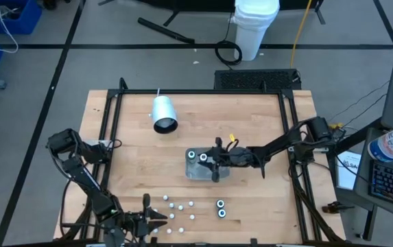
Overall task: Pick & Place food coloring
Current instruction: Put the large violet food coloring bottle into the white bin
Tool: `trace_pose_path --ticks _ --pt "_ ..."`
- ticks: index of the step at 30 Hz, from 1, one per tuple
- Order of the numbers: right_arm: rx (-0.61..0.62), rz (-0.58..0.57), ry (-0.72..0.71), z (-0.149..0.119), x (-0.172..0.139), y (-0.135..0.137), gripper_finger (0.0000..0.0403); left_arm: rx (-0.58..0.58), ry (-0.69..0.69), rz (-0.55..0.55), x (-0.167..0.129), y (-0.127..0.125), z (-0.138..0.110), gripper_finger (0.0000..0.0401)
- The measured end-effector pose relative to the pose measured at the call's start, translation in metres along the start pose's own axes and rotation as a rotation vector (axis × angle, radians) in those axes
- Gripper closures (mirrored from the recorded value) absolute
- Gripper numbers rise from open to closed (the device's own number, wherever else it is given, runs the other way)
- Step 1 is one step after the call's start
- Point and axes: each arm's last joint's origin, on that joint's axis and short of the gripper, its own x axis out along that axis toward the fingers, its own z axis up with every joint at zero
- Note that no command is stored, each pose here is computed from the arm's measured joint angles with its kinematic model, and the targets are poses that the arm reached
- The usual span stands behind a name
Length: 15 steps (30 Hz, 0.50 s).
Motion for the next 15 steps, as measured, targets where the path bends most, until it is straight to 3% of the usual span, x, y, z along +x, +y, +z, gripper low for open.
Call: trace_pose_path --ticks 15 --pt "0.018 0.004 0.009 -0.023 0.01 0.003 0.0275 0.001 -0.001 0.0 0.0 0.0 0.0 0.0323"
